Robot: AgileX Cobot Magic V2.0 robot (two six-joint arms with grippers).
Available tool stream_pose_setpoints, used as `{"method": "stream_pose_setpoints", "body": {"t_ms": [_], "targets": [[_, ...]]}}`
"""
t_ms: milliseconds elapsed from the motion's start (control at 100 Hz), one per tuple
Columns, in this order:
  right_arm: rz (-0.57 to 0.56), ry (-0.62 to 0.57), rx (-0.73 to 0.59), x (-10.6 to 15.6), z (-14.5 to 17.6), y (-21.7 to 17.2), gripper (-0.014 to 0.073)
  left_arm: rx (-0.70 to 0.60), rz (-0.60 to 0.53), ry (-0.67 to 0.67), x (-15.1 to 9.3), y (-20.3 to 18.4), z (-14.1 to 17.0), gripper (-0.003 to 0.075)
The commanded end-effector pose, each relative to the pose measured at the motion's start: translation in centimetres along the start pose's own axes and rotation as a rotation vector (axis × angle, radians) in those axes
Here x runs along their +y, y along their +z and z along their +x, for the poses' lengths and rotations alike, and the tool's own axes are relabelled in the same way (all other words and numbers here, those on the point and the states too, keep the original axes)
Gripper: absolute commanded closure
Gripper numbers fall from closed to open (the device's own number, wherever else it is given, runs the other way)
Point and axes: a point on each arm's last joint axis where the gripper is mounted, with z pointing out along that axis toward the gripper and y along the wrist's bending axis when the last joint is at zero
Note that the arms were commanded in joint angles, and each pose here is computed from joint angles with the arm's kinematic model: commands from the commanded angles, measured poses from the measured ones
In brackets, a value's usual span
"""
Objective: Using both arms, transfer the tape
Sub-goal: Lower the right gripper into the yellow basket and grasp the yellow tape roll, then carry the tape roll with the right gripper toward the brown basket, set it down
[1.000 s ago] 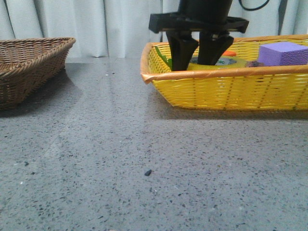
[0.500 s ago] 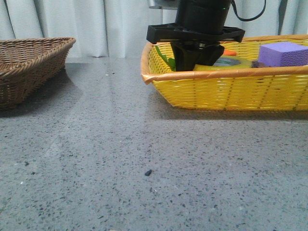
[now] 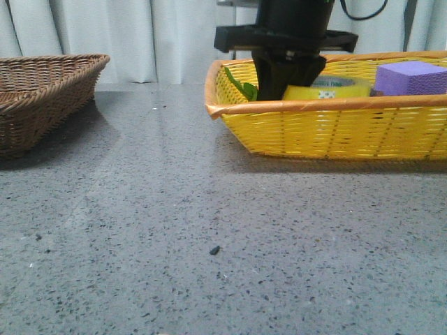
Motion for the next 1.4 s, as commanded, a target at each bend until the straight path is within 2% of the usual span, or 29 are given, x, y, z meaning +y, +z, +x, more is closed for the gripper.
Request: {"method": "stream_pose_setpoints", "body": {"t_ms": [0,200,390,600,790,970,1390], "targets": [[0.013,-0.031,-0.124,0.7,-0.6,-4.7,0.0652,-0.090,-0.006,-0.014,0.0,0.0,-1.8,0.0741],[-0.003,-0.097,-0.226,3.2,-1.5,-9.6,0.0652,-0.088,-0.006,-0.014,0.0,0.0,-1.7,0.0741],[-0.113,-0.206,-0.326,8.6,-1.7,-12.4,0.0652,-0.088,-0.006,-0.014,0.0,0.0,-1.7,0.0741],[-0.180,-0.361,-0.292,15.3,-0.6,-11.4,0.0652,-0.088,-0.006,-0.014,0.0,0.0,-1.7,0.0741],[-0.129,-0.473,-0.232,19.1,-0.1,-8.6,0.0652,-0.088,-0.006,-0.014,0.0,0.0,-1.7,0.0741],[-0.120,-0.486,-0.182,19.8,-0.5,-6.2,0.0652,-0.088,-0.006,-0.014,0.0,0.0,-1.7,0.0741],[-0.100,-0.463,-0.111,19.1,-1.4,-2.6,0.0631,-0.088,-0.006,-0.014,0.0,0.0,-1.7,0.0741]]}}
